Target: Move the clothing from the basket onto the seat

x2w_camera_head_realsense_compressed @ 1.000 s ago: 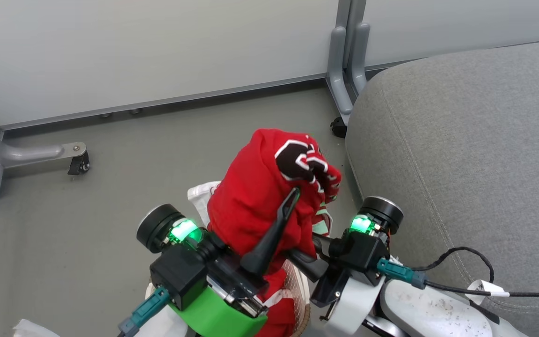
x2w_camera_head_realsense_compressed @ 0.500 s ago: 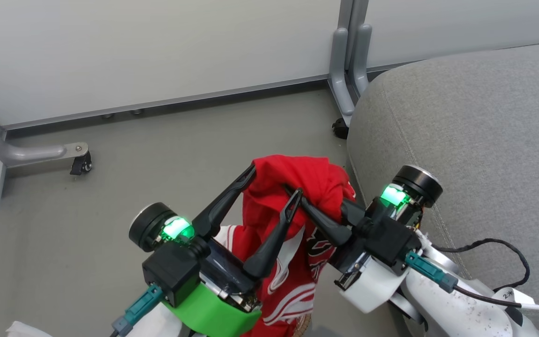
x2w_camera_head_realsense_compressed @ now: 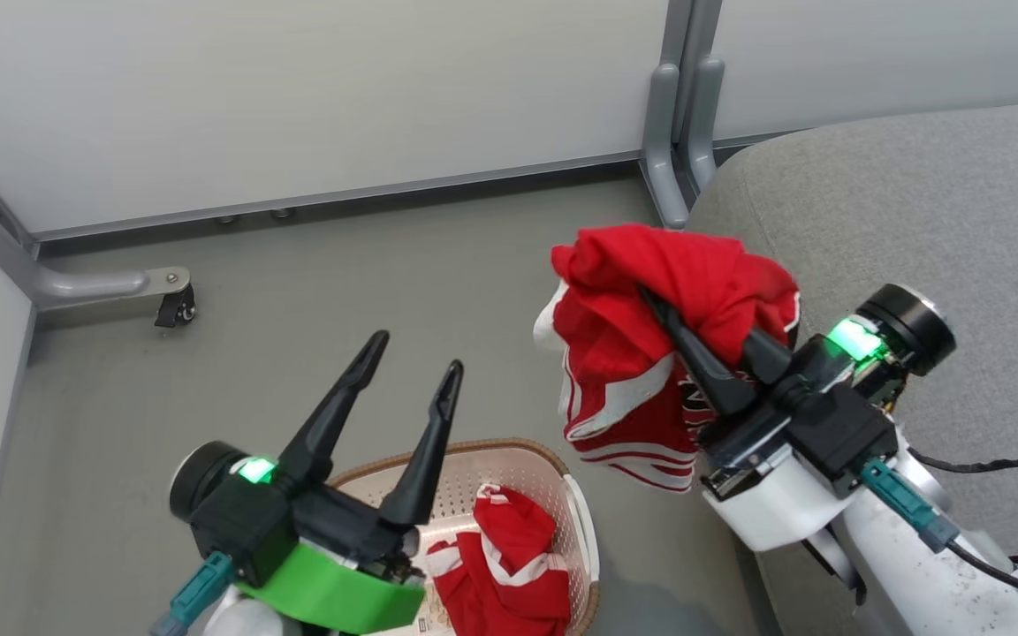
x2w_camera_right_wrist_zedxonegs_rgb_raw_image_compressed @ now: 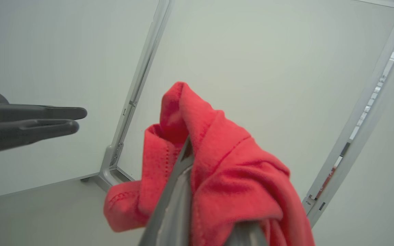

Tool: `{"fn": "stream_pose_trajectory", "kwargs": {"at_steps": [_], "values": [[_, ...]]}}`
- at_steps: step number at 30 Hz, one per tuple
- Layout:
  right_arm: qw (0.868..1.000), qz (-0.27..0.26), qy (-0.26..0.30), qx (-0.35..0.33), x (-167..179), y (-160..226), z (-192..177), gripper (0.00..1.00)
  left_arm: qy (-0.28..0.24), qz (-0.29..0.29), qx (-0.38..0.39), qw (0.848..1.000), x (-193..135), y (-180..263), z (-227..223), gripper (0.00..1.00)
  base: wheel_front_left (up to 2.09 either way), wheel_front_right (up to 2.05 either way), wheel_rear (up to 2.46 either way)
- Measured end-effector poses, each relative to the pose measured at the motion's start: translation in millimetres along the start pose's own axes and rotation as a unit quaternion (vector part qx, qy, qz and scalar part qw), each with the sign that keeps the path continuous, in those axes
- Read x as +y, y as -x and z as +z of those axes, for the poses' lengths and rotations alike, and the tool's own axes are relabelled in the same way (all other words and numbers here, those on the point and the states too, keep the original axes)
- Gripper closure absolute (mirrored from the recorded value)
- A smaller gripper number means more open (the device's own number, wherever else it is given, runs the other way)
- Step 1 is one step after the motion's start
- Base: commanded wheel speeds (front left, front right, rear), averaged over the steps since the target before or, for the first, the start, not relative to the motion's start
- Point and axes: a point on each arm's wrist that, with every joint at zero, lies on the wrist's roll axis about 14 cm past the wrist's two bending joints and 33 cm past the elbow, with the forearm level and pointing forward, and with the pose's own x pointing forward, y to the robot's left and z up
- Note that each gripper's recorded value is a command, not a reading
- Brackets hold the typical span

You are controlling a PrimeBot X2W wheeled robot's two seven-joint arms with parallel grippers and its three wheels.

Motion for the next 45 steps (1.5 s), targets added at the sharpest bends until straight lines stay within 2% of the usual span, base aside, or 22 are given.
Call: {"fn": "stream_pose_trajectory", "kwargs": {"at_steps": [5, 7, 10, 20, 32, 45], "values": [[0.999, -0.03, 0.005, 0.009, -15.0, 7.6, -4.6, 1.0, -0.033, 0.072, 0.041, 0.996, 38.7, 28.5, -19.1, 0.0, 0.0, 0.0, 0.0], [0.999, -0.045, 0.005, 0.014, -21.2, 12.0, -7.3, 1.0, -0.03, 0.133, 0.058, 0.989, 64.5, 47.7, -29.2, 0.0, 0.0, 0.0, 0.0], [0.998, -0.067, 0.004, 0.022, -29.9, 19.2, -11.0, 1.0, -0.058, 0.183, 0.104, 0.976, 87.7, 76.5, -49.0, 0.0, 0.0, 0.0, 0.0], [0.993, -0.11, 0.0, 0.045, -42.7, 38.7, -19.9, 1.0, -0.037, 0.263, 0.16, 0.951, 104.6, 129.8, -78.9, 0.0, 0.0, 0.0, 0.0], [0.992, -0.12, -0.004, 0.046, -44.3, 42.8, -19.5, 1.0, -0.034, 0.266, 0.166, 0.949, 100.4, 133.4, -83.2, 0.0, 0.0, 0.0, 0.0], [0.989, -0.137, 0.004, 0.055, -54.1, 52.2, -21.3, 1.0, -0.025, 0.243, 0.167, 0.955, 90.8, 120.1, -88.5, 0.0, 0.0, 0.0, 0.0]]}}
